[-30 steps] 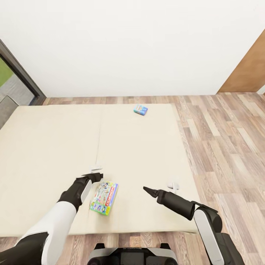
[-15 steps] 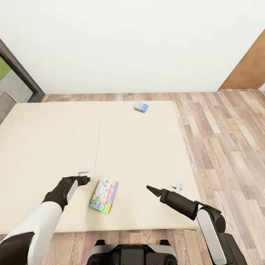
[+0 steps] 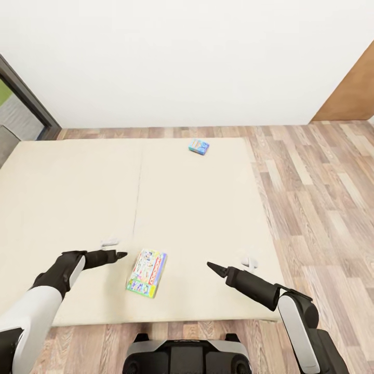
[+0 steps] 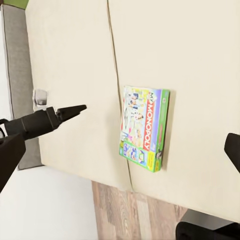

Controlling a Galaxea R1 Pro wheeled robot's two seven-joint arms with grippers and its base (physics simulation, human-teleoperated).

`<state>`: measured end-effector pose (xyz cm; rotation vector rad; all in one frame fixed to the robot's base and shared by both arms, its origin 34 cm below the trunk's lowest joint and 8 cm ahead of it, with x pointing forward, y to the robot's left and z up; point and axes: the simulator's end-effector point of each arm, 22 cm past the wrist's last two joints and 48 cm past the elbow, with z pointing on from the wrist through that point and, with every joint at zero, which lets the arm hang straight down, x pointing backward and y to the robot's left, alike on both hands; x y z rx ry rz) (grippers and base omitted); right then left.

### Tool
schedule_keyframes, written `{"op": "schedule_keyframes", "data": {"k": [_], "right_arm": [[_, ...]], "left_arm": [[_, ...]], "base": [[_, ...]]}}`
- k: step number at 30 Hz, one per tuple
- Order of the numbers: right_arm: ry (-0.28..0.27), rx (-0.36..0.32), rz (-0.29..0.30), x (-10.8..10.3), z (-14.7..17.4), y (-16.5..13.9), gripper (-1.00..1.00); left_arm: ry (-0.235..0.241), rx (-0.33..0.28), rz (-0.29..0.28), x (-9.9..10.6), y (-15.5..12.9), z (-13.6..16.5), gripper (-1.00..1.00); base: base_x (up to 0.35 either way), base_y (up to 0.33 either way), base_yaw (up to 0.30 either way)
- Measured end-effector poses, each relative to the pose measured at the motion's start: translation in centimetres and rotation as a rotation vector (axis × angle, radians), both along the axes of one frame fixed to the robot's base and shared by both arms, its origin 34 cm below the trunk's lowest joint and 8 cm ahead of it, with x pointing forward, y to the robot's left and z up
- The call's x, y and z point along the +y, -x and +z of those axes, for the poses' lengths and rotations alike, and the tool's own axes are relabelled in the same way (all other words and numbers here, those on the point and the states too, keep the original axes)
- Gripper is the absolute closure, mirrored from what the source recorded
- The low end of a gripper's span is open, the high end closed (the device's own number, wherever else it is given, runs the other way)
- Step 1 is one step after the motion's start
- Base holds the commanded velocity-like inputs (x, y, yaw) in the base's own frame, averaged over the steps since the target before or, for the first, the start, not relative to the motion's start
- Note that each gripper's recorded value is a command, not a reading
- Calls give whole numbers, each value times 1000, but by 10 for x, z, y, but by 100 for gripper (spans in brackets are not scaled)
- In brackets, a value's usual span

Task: Put all the toys in the child's room - the three board games (two on the bed and one on the table), the two jigsaw puzzles on the table, and the tennis ball on the table - inside the toy box on the table in the child's room.

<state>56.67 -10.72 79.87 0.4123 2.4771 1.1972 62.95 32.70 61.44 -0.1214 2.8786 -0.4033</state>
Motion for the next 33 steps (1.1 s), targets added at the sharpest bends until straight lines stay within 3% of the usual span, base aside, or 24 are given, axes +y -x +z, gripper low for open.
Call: {"op": "schedule_keyframes", "data": {"k": [27,30,33], "right_arm": [[7,44,2,-1,-21,10,-100],[7,49,2,-1,-23,11,-100],[6,54,1,-1,-26,12,-100]], "left_arm": [[9,-8,7,9,-3,-9,-100],[82,-9,-8,-7,0,-7,-100],[201,-15,-40,-32,4,0,-100]], "base": [[0,0,0],[0,0,0],[0,0,0]]}}
